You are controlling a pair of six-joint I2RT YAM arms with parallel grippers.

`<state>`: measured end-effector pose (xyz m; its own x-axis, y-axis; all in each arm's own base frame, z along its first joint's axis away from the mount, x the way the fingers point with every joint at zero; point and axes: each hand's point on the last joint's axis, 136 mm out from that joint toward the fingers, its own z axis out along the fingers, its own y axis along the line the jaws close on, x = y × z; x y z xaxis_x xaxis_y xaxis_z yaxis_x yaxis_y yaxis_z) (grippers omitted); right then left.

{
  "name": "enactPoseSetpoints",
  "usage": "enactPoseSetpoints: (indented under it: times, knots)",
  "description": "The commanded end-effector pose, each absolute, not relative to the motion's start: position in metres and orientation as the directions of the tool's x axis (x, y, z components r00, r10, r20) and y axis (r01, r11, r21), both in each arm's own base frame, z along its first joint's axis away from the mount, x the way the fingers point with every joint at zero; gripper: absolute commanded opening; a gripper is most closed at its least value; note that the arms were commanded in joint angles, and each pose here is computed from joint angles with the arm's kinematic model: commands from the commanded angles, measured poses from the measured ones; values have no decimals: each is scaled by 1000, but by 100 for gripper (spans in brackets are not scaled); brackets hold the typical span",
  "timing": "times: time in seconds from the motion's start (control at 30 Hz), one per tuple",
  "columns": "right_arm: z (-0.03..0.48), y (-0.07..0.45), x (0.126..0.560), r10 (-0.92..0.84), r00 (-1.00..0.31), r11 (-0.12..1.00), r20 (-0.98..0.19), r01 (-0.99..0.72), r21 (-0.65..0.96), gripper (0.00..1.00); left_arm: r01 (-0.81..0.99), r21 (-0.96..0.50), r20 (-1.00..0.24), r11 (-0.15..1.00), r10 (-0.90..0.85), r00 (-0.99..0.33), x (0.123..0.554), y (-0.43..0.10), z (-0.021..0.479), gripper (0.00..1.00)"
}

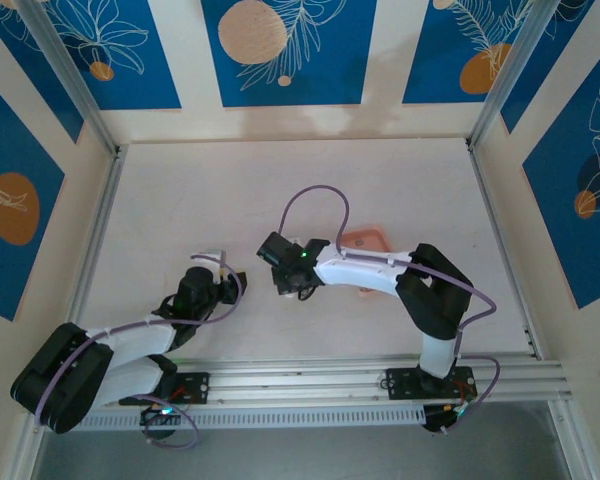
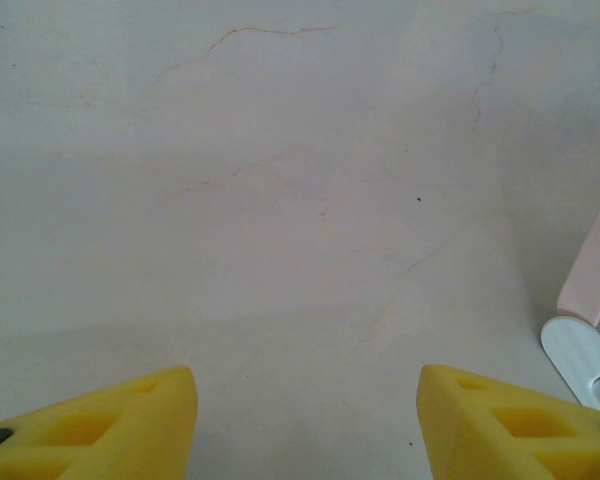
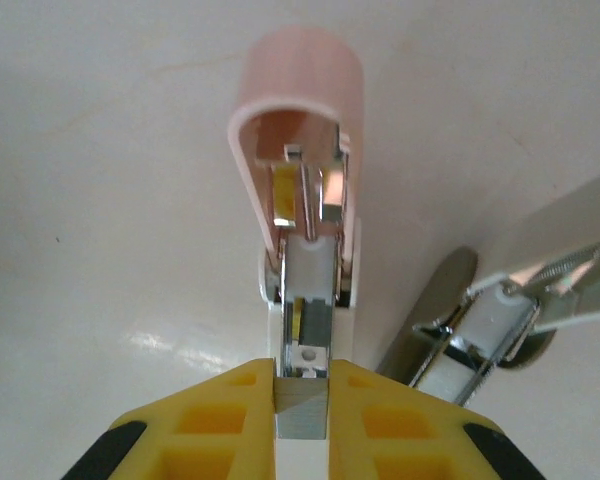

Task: Load the staples into the stapler

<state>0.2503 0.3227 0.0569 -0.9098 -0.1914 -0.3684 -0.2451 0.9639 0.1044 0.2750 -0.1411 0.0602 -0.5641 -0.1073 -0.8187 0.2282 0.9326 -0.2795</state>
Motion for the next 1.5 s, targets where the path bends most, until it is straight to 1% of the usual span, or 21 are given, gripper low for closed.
enactPoseSetpoints:
  times: [0.0,0.37,0.83,1.1,1.23,1.47]
  knots:
    - [59,332,258,-201,-905,956,-375,-265,128,17,219,-260,-832,940,-104,-544,281,-138,64,61]
    - [50,331,260,-214,-912,958,-349,-266,106,17,219,-260,-835,940,-105,-541,282,-138,66,61]
    - [35,327,249,-224,-927,961,-300,-262,89,16,220,-260,-833,940,-104,-543,281,-138,65,61]
    - [35,322,240,-233,-931,963,-281,-261,67,16,218,-260,-833,941,-104,-544,281,-137,64,61]
    - [39,321,235,-226,-933,965,-281,-254,66,19,222,-263,-832,939,-104,-545,280,-138,64,61]
    - [59,320,235,-223,-919,966,-324,-252,50,31,243,-284,-817,928,-101,-568,281,-146,67,60]
